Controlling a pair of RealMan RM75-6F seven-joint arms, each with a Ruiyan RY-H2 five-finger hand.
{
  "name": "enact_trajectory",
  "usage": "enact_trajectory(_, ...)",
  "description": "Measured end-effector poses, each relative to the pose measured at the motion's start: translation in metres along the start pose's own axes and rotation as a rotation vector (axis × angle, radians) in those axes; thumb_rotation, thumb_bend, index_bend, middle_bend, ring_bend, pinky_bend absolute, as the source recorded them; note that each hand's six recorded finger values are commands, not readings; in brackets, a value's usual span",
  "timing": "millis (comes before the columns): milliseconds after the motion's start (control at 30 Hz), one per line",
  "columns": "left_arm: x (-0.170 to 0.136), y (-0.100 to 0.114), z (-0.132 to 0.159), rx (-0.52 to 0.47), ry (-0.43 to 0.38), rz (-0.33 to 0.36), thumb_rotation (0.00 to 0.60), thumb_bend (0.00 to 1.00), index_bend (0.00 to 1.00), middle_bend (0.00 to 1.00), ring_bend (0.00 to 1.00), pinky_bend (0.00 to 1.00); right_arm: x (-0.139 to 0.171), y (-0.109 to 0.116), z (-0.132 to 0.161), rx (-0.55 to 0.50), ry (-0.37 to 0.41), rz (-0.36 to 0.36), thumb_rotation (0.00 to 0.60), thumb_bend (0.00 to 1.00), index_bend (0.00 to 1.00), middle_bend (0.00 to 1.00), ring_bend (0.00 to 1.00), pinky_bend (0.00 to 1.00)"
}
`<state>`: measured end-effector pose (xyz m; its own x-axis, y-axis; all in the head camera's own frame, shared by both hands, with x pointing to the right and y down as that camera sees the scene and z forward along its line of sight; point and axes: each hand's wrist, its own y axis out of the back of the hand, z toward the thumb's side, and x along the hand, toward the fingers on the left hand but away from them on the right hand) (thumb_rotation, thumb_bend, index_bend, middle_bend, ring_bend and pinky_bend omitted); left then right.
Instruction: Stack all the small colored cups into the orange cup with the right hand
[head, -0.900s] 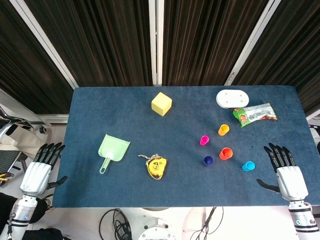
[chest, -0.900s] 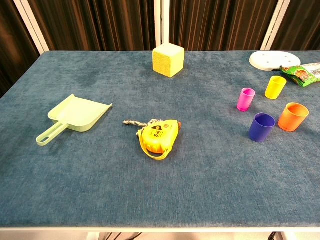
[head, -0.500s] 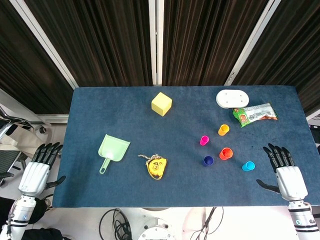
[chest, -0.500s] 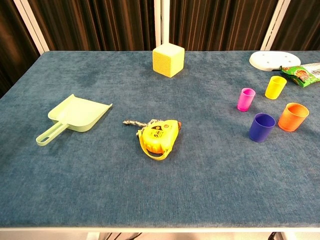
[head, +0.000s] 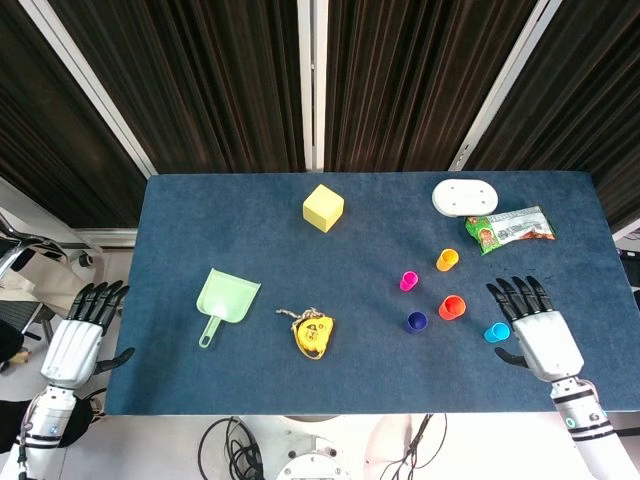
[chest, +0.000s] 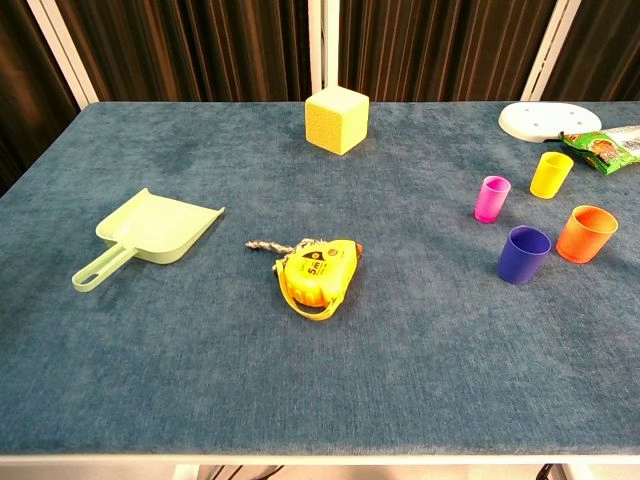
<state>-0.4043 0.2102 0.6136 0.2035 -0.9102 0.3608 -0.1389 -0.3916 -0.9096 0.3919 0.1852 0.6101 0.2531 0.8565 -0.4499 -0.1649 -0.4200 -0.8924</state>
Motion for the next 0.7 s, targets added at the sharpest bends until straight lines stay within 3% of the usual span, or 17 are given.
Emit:
enact_trajectory(300,-0.005,0.001,0.001,0.006,0.009,-0.006,0.600,0.15,0.03,0.03,0.00,0.00,-0.044,-0.002,0.052,0.128,0.145,0.040,0.600,0.05,0.01,0.17,0.00,0.00)
enact_trajectory(700,-0.005,-0.001,-0.002,-0.002,0.024,-0.013,0.600,0.15,0.03,0.03,0.00,0.00,-0.067,-0.030,0.088,0.151,0.197,0.091,0.600,0.10,0.09,0.24,0.00,0.00)
